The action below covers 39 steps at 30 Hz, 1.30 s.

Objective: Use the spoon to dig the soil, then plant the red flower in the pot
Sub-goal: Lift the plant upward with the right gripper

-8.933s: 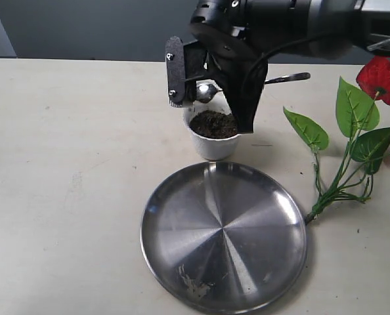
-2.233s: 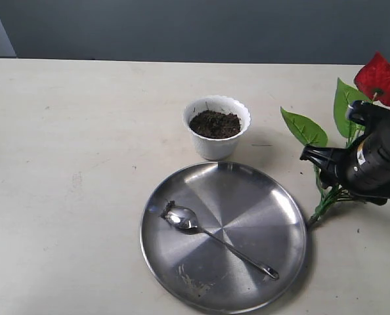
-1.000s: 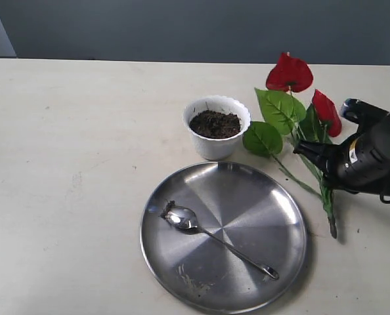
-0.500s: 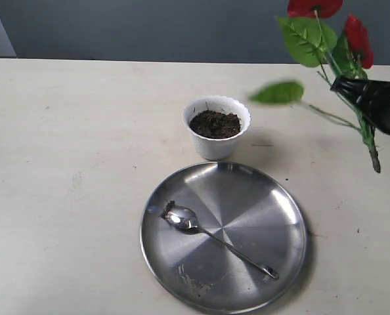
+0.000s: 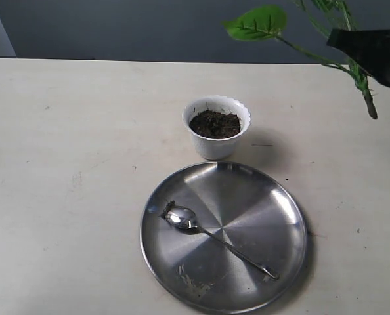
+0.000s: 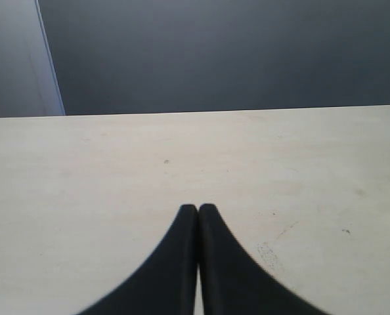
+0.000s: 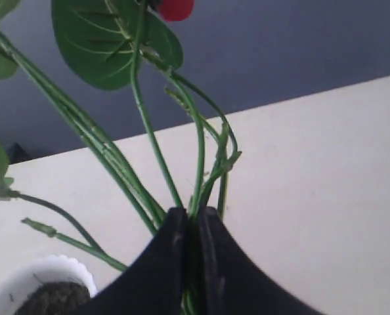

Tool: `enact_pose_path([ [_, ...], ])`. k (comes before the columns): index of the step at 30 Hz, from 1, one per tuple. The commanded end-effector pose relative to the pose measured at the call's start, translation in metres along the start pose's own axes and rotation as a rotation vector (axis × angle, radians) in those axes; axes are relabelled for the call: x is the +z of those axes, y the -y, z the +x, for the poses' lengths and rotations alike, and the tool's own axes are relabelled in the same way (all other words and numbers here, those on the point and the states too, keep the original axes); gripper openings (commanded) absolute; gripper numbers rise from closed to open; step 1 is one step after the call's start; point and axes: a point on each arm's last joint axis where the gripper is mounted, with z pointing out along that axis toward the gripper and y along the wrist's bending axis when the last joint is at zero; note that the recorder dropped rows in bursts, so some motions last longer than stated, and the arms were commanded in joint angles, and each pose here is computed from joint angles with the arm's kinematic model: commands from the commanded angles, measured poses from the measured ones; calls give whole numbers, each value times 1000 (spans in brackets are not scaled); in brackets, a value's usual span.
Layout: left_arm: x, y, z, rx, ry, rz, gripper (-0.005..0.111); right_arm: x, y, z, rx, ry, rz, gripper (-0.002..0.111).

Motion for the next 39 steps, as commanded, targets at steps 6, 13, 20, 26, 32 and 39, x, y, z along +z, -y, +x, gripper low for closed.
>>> enact_pose_path([
  [6,0,0,0,-1,11,2,0,-19,-41,-86,-116,225,-197,-1],
  [13,0,0,0,-1,11,2,0,-35,-54,-124,-184,345,-240,-1],
  [20,0,0,0,-1,11,2,0,-17,-45,-77,-187,181,-254,-1],
  [26,0,0,0,-1,11,2,0,-14,-47,-55,-168,84,-332,-1],
  [32,0,0,0,-1,11,2,0,-11,-51,-57,-138,150,-487,-1],
  [39,0,0,0,-1,11,2,0,-1,-49,-5,-149,494,-618,-1],
])
